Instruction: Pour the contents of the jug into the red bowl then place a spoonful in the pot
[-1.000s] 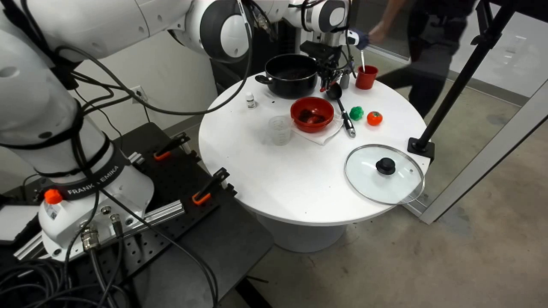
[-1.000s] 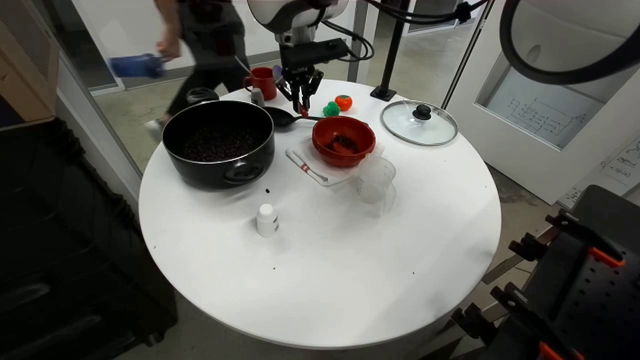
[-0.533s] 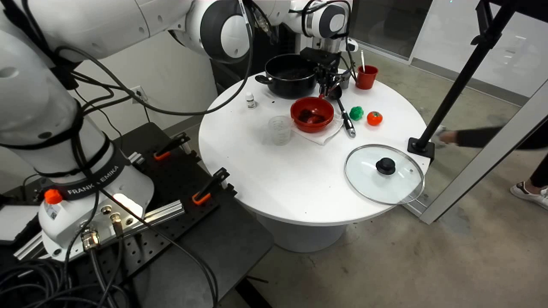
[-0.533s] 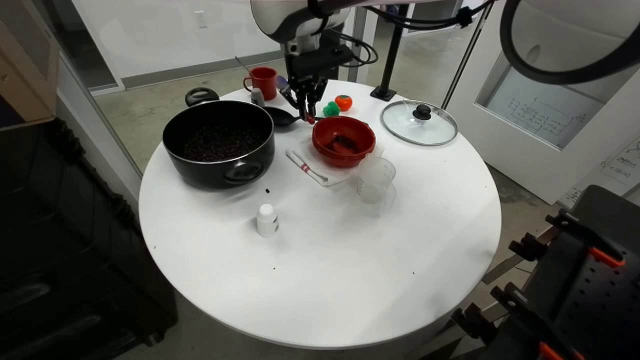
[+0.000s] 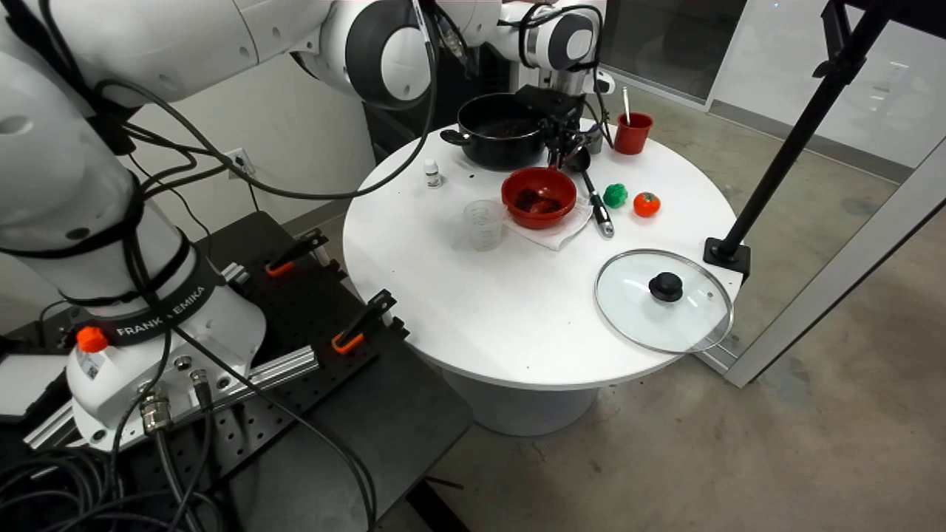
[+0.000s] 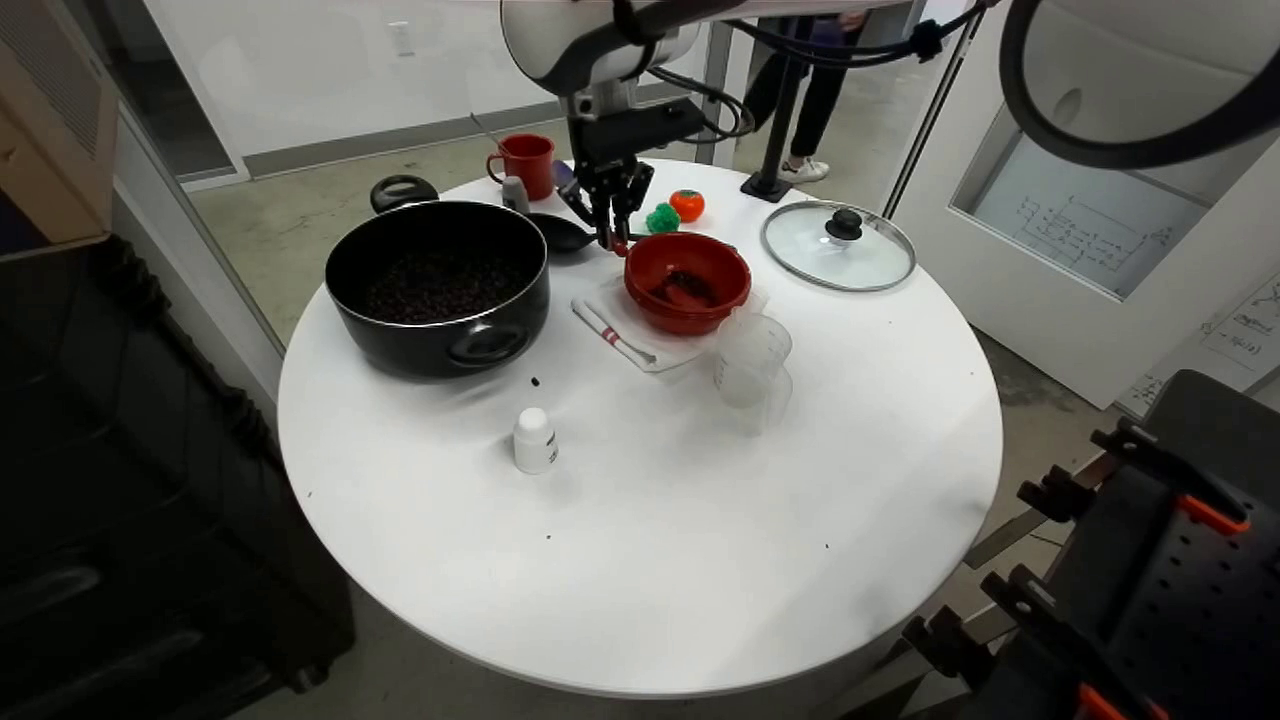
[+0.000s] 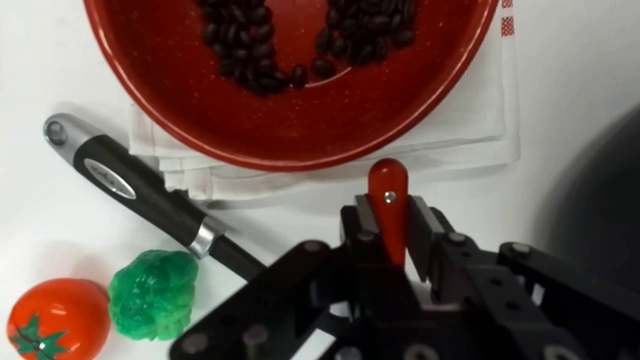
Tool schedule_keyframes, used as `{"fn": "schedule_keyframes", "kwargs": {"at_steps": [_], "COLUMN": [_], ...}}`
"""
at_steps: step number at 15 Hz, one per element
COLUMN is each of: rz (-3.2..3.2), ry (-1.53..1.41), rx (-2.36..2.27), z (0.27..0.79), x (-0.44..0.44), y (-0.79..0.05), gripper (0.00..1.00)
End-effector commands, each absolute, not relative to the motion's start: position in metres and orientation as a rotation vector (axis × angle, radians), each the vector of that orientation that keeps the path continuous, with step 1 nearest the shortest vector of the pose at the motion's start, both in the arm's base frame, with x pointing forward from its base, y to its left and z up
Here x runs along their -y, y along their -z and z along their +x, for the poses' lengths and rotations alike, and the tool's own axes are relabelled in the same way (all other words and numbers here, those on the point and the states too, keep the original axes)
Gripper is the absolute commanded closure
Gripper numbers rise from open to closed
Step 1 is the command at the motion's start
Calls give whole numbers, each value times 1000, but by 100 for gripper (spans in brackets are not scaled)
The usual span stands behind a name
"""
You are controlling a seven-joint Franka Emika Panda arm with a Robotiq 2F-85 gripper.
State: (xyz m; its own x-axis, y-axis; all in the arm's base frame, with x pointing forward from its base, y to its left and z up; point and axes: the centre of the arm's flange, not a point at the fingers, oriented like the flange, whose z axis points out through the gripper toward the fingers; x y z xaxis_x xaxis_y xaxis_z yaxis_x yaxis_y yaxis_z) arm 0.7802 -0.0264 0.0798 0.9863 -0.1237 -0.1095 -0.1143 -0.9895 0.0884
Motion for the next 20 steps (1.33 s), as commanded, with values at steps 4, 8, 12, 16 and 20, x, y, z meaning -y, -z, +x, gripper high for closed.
{"fn": "schedule_keyframes", "kwargs": {"at_steps": [4,8,12,16,20], "rz": [3024,2998,2974,2961,2976], "ry": [333,443,537,573,535], "rx": [172,164,174,185,194], "z": [790,783,779,777,776], "x": [18,15,15,15,16], "y": [-41,-30,-29,-29,-36], "gripper": [95,95,54,26,0]}}
